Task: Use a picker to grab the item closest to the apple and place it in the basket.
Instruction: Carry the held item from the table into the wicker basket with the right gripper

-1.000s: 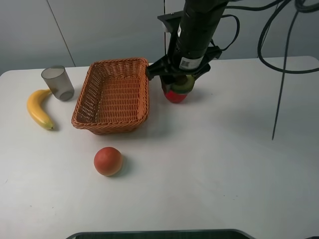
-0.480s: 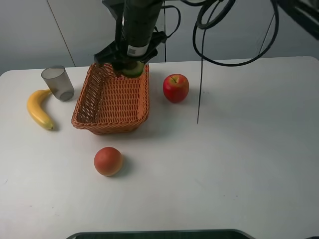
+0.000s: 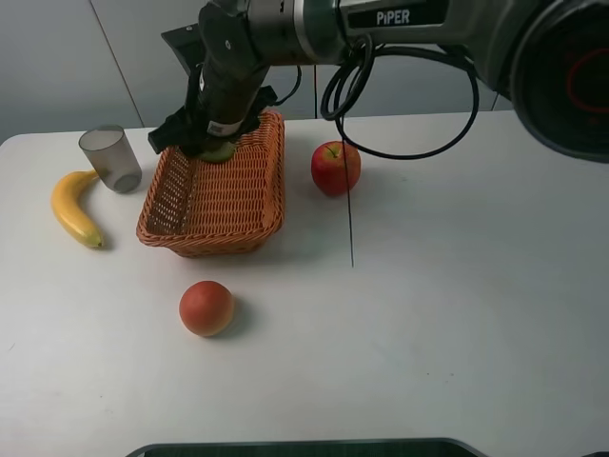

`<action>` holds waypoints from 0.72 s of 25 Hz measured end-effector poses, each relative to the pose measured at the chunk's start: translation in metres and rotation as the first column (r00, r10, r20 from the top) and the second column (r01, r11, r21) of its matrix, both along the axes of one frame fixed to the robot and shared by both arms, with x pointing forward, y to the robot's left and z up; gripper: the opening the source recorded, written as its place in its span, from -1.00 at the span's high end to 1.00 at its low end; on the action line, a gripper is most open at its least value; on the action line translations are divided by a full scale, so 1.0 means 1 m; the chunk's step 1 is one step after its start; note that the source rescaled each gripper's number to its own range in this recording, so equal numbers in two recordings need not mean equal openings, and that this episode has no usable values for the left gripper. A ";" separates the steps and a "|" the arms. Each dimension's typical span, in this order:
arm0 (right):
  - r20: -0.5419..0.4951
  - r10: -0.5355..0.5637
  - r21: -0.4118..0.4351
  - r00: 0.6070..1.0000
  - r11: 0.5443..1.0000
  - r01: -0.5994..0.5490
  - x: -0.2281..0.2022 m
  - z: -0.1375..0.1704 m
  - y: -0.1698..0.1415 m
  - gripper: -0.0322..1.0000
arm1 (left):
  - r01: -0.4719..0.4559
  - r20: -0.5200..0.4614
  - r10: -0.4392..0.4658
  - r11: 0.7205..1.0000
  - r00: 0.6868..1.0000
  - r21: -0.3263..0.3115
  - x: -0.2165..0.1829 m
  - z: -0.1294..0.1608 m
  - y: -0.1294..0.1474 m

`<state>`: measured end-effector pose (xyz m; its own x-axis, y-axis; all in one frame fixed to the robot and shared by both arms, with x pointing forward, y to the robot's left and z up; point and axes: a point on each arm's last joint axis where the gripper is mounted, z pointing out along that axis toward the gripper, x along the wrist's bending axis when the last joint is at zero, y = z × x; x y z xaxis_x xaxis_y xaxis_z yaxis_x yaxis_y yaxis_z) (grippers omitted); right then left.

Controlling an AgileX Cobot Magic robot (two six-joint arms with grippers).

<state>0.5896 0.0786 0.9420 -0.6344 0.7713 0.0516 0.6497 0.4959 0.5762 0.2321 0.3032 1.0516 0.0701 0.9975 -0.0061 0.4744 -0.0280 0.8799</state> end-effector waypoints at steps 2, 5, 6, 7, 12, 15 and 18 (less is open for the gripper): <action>0.002 0.003 -0.003 1.000 1.000 -0.003 0.002 -0.009 0.002 0.91 | 0.000 0.000 0.000 1.000 1.000 0.000 0.000 0.000 0.000; -0.005 0.004 -0.009 1.000 1.000 -0.004 0.003 -0.025 0.004 0.91 | 0.000 0.000 0.000 1.000 1.000 0.000 0.000 0.000 0.000; -0.007 0.005 -0.012 1.000 1.000 -0.005 0.004 -0.029 0.004 0.91 | 0.000 0.000 0.000 1.000 1.000 0.000 0.000 0.000 0.000; -0.007 0.007 -0.017 1.000 1.000 -0.007 0.004 -0.034 0.004 0.91 | 0.000 0.000 0.000 1.000 1.000 0.000 0.000 0.000 0.000; -0.017 0.009 -0.041 1.000 0.999 -0.010 0.006 -0.051 0.004 0.91 | 0.000 0.000 0.000 1.000 1.000 0.000 0.000 0.000 0.000; -0.017 0.007 -0.044 1.000 0.999 -0.008 0.006 -0.052 0.003 0.91 | 0.000 0.000 0.000 1.000 1.000 0.000 0.000 0.000 0.000; -0.017 0.005 -0.044 1.000 0.999 -0.006 0.007 -0.052 0.003 0.91 | 0.000 0.000 0.000 1.000 1.000 0.000 0.000 0.000 0.000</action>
